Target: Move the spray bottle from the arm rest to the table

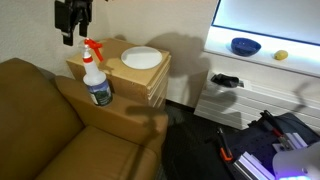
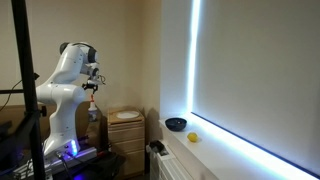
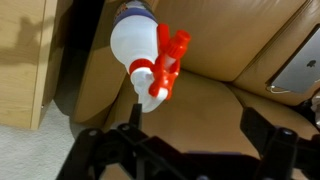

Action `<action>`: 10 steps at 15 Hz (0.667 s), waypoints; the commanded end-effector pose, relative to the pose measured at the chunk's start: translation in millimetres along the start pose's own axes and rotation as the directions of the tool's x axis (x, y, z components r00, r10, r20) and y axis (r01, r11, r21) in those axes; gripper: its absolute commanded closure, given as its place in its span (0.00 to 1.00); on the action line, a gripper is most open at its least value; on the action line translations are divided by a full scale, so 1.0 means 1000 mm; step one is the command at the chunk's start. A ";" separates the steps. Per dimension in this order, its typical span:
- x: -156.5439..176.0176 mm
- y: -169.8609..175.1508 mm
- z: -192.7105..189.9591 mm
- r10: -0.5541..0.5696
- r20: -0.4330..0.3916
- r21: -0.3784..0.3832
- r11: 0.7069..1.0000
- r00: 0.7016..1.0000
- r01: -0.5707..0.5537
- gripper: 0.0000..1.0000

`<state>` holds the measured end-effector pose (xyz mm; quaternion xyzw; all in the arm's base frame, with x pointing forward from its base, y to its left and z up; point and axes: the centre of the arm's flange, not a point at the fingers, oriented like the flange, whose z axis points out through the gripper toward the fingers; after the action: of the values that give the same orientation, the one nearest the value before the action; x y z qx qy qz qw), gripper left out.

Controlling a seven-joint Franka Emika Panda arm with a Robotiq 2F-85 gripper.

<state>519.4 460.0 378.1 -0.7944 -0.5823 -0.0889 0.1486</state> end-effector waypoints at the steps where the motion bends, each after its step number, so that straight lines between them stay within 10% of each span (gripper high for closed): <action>1: 0.000 0.001 -0.002 0.001 -0.002 -0.003 1.000 1.000 -0.001 0.00; 10: -0.004 0.005 0.009 0.021 0.008 0.010 1.000 1.000 -0.021 0.00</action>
<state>522.3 458.0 367.3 -0.8002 -0.5747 -0.0812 0.1510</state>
